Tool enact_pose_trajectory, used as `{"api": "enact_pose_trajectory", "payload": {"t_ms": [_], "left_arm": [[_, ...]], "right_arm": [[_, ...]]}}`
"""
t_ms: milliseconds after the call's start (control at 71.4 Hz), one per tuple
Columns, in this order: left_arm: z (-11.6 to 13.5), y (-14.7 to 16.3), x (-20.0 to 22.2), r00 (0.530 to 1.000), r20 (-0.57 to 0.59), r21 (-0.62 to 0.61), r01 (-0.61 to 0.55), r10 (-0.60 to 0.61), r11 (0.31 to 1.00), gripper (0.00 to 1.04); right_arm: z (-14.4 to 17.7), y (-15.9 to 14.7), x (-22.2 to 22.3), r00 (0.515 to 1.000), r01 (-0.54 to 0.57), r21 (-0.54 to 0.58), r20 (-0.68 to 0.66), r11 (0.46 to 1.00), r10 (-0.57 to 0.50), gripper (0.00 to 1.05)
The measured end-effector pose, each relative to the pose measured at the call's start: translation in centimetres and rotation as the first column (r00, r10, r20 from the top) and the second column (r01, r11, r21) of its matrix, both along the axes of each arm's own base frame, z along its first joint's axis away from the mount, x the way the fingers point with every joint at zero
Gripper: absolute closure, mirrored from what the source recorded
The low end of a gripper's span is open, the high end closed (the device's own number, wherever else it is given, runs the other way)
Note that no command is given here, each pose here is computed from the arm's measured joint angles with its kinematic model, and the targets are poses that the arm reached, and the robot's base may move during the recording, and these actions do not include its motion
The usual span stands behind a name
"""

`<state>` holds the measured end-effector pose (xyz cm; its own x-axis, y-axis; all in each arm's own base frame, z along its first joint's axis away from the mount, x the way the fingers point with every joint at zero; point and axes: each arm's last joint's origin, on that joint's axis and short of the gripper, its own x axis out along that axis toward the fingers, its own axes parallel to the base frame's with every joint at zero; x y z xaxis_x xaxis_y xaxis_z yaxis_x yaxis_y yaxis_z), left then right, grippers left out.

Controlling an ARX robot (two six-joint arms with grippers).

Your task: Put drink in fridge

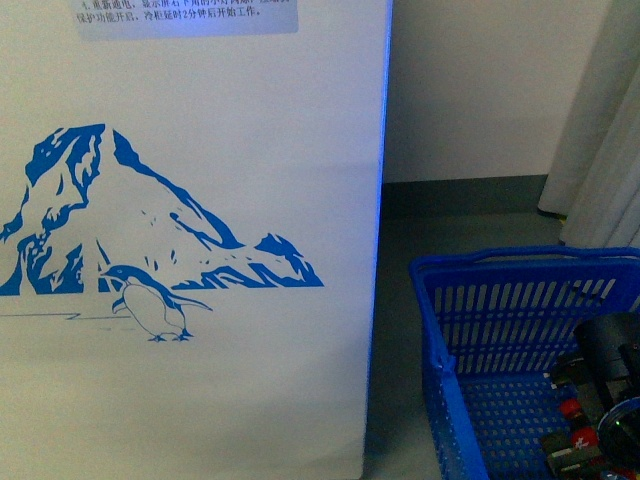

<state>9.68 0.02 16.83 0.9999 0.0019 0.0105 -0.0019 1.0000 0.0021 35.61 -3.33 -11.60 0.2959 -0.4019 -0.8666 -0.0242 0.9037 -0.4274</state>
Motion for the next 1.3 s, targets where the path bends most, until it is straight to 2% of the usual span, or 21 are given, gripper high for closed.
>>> {"api": "enact_pose_trajectory", "payload": {"t_ms": [364, 784, 938, 1120, 1246, 1302], "left_arm": [[0.0, 0.0, 0.0, 1.0, 0.0, 0.0, 0.0, 0.0, 1.0, 0.08], [0.0, 0.0, 0.0, 1.0, 0.0, 0.0, 0.0, 0.0, 1.0, 0.08], [0.0, 0.0, 0.0, 1.0, 0.0, 0.0, 0.0, 0.0, 1.0, 0.08], [0.0, 0.0, 0.0, 1.0, 0.0, 0.0, 0.0, 0.0, 1.0, 0.08], [0.0, 0.0, 0.0, 1.0, 0.0, 0.0, 0.0, 0.0, 1.0, 0.08], [0.0, 0.0, 0.0, 1.0, 0.0, 0.0, 0.0, 0.0, 1.0, 0.08]], "right_arm": [[-4.4, -1.6, -0.3, 0.995, 0.043, -0.014, -0.086, 0.999, -0.044, 0.07], [-6.3, -2.4, -0.3, 0.989, 0.037, -0.028, -0.139, 0.999, -0.041, 0.07], [-6.5, -2.6, -0.5, 0.987, 0.043, -0.026, -0.151, 0.999, -0.046, 0.25], [-6.5, -2.7, -0.5, 0.987, 0.044, -0.024, -0.152, 0.999, -0.047, 0.51], [-6.3, -2.7, -0.6, 0.989, 0.045, -0.024, -0.143, 0.999, -0.048, 0.64], [-6.1, -2.7, -0.7, 0.989, 0.046, -0.021, -0.138, 0.999, -0.049, 0.65]]}}
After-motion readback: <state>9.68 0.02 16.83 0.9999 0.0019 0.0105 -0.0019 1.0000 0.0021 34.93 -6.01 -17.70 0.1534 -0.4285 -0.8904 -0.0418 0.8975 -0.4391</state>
